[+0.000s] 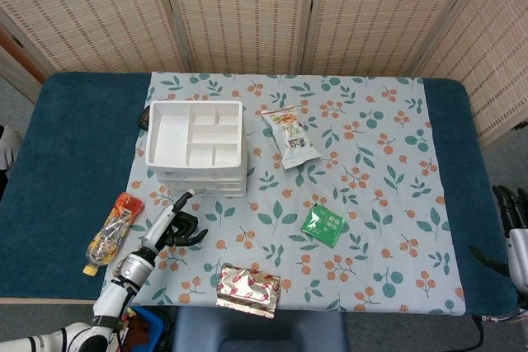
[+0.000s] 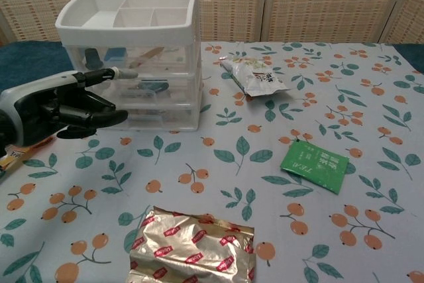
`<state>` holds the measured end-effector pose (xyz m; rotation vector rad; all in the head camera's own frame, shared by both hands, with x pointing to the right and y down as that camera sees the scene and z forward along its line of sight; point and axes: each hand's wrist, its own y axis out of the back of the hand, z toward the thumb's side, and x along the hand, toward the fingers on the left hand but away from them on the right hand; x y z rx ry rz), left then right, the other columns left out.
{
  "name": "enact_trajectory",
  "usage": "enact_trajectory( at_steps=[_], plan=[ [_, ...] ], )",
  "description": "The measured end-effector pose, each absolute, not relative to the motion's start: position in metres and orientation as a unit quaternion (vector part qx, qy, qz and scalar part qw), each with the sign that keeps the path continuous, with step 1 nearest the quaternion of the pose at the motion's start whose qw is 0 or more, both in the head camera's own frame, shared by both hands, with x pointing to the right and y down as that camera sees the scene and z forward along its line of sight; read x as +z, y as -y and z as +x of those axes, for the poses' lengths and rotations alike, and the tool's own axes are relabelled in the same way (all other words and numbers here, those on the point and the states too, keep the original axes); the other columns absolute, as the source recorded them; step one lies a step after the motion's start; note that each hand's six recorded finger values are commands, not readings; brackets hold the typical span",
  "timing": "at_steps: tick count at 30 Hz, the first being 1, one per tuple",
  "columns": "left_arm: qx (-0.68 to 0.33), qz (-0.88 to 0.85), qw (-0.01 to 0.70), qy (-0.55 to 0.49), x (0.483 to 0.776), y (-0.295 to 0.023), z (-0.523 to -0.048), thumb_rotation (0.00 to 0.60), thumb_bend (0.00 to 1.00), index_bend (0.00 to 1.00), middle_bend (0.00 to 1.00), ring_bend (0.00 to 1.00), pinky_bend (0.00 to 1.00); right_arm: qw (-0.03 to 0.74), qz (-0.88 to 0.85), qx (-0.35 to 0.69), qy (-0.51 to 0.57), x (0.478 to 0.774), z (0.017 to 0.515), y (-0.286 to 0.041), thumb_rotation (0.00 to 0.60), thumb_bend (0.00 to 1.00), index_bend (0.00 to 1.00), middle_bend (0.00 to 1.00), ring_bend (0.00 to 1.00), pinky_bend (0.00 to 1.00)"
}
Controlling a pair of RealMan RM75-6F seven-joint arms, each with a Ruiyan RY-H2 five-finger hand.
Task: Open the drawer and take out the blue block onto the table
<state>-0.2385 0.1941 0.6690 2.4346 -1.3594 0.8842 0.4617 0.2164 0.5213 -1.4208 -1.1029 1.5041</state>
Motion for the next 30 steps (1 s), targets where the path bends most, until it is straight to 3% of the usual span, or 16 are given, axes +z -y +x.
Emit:
enact_trajectory(
  at_steps=[30],
  plan=[
    [0.262, 0.789, 0.158, 0.532, 0.690, -0.186, -0.208, 0.600, 0.31, 0.12, 0.85, 0.92, 1.00, 0.380, -0.552, 0.598, 0.440, 0.521, 0.471, -0.222, 0.600, 0.09, 0.00, 0.08, 0.03, 0.13]
  ],
)
